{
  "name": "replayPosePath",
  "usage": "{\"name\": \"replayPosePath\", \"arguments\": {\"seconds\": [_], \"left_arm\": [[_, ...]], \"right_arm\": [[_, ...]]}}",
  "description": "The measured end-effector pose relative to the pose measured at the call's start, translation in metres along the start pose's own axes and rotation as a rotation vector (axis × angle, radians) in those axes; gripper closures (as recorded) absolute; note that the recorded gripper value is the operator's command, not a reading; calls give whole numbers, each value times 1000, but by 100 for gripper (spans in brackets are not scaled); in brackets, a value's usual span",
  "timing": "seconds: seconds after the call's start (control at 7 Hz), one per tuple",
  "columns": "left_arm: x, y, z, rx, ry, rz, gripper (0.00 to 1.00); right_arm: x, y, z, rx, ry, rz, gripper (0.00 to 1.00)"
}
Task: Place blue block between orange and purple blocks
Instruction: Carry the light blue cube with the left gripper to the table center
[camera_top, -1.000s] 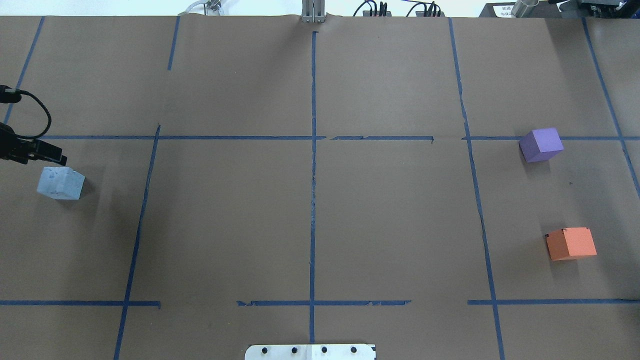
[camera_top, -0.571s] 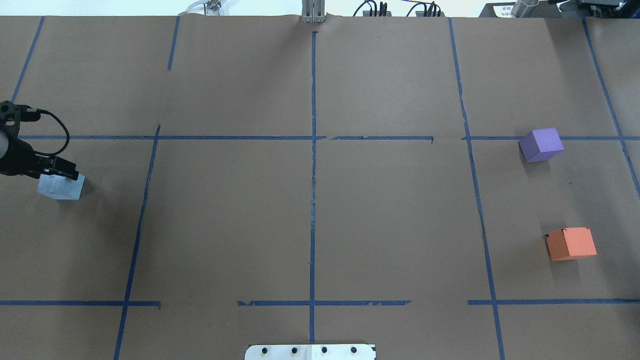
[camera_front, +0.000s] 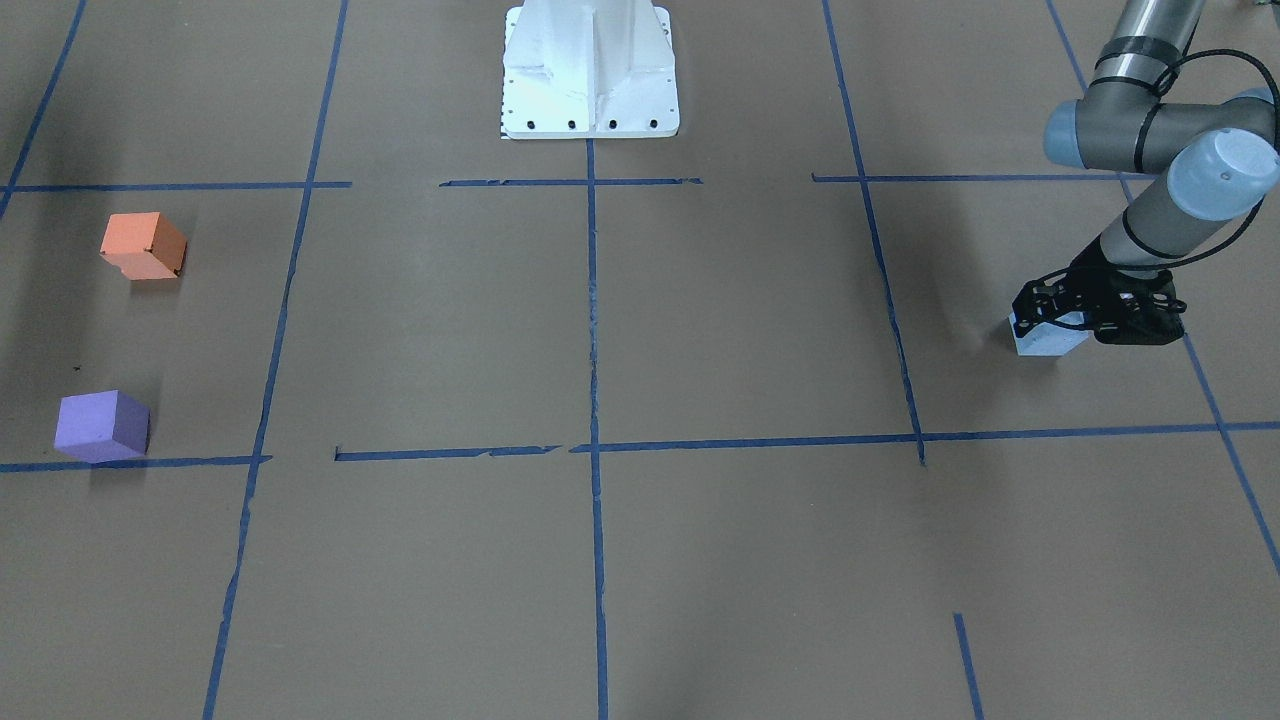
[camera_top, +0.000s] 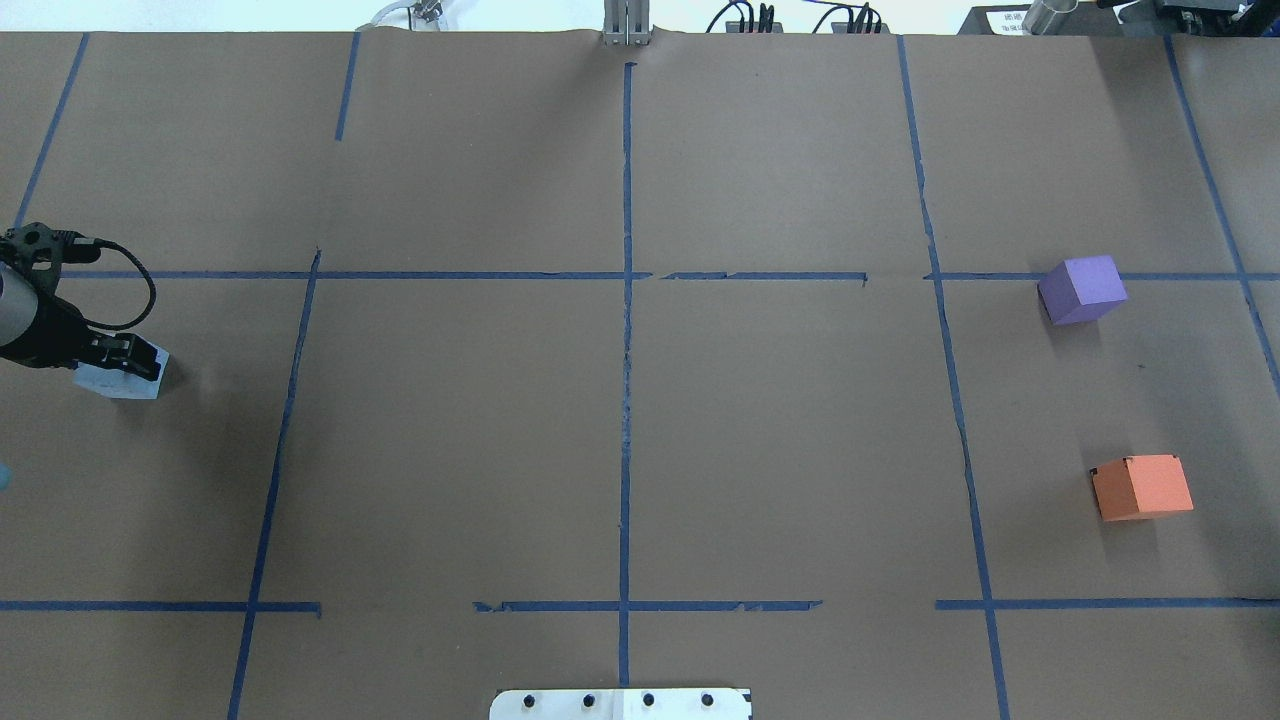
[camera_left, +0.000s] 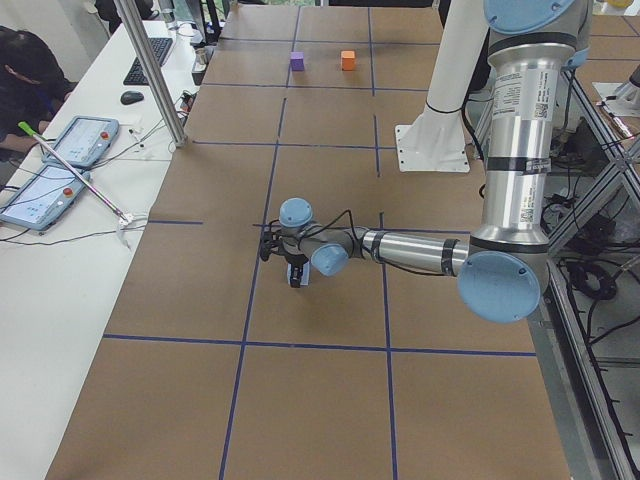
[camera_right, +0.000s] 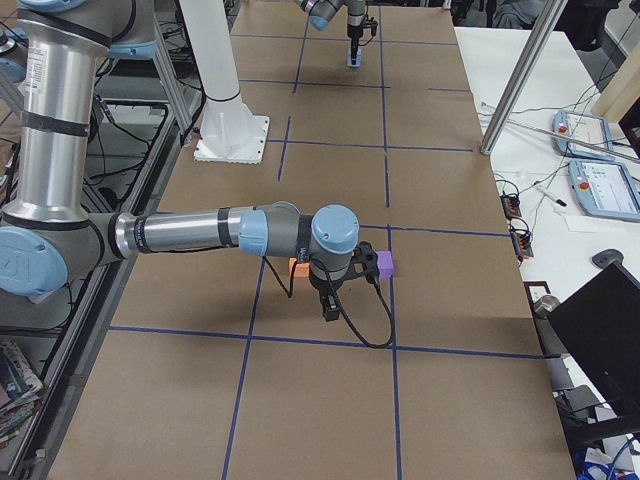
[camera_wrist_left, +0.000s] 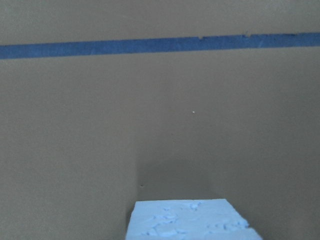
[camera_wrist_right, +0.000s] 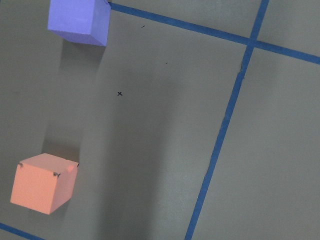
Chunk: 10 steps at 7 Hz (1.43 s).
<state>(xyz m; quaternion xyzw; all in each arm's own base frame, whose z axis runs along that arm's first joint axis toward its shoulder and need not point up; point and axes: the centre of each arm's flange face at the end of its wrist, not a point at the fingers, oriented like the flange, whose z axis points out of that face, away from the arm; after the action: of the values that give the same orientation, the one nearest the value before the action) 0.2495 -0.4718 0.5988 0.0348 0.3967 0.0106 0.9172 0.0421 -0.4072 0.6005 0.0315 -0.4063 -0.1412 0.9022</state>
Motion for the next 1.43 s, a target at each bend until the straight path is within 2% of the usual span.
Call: {"name": "replayPosePath", "arguments": {"seconds": [0.29, 0.57, 0.71, 0.86, 1.14, 1.43], "left_arm": [[41, -14, -37, 22, 14, 5, 72], [168, -53, -105, 40, -17, 9, 71], [250, -51, -109, 17, -25, 3, 71], [332, -36, -98, 3, -19, -22, 71], [467, -32, -77, -7, 10, -97, 68], [535, -27, -39, 4, 43, -120, 68]], "right_arm": [[-1, 1, 0, 0, 0, 0, 0], [-1, 2, 0, 0, 0, 1, 0], [-1, 2, 0, 0, 0, 2, 0], [0, 2, 0, -1, 0, 2, 0], [1, 2, 1, -2, -1, 3, 0], [1, 2, 1, -3, -1, 3, 0]]}}
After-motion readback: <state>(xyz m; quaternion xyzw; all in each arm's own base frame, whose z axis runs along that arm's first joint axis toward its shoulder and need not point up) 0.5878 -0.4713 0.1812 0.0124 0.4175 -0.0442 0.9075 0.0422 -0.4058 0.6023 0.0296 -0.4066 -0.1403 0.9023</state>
